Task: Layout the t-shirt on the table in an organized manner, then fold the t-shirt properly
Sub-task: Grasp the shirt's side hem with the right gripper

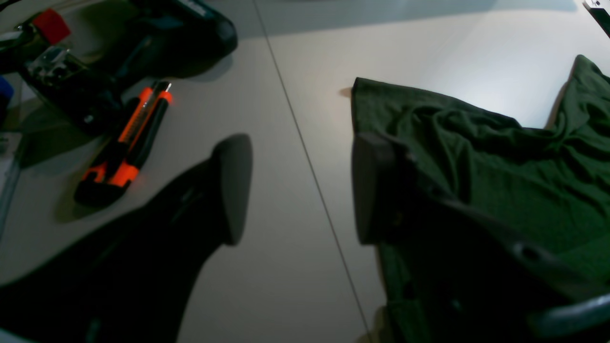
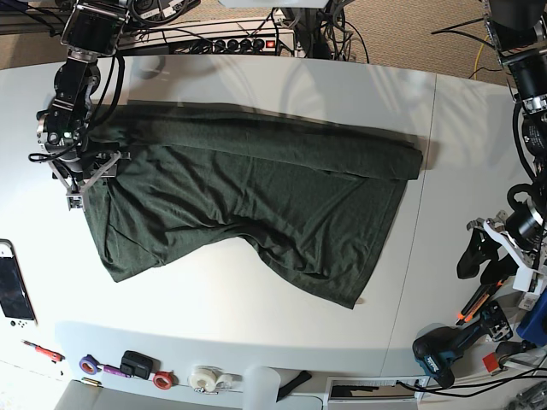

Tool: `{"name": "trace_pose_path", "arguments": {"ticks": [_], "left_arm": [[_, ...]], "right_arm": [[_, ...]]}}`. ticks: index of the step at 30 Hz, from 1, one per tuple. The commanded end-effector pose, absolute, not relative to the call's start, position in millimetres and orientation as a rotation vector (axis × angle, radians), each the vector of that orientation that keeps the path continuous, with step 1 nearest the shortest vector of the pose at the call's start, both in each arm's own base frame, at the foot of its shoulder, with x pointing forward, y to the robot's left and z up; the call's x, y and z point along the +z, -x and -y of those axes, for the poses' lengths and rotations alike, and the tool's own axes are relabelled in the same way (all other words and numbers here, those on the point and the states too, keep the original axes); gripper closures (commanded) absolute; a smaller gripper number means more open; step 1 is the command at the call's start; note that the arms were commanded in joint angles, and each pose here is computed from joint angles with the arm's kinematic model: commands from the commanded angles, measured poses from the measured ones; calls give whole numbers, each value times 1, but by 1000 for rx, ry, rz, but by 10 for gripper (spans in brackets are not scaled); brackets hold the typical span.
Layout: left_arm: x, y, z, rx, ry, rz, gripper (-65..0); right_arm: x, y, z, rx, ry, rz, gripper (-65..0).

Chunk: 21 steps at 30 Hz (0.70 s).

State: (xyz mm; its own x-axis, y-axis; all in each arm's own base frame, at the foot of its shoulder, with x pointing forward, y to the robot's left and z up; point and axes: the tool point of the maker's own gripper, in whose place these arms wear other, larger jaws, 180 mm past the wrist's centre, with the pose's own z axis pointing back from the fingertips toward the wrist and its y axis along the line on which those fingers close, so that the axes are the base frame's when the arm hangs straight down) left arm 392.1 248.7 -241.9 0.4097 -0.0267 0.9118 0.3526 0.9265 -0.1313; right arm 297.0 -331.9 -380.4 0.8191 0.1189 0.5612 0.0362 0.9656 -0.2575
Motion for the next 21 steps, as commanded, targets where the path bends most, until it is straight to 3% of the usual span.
{"name": "trace_pose_path", "arguments": {"ticks": [1,21], "left_arm": [[-220,-398,-253,-257,319,1194,-319],[-219,-398,-253,-257,320,1196,-319]], "right_arm": [[-370,-302,339,46,288,633,-369],[-344,-318,356,53,313,712,-369]]}}
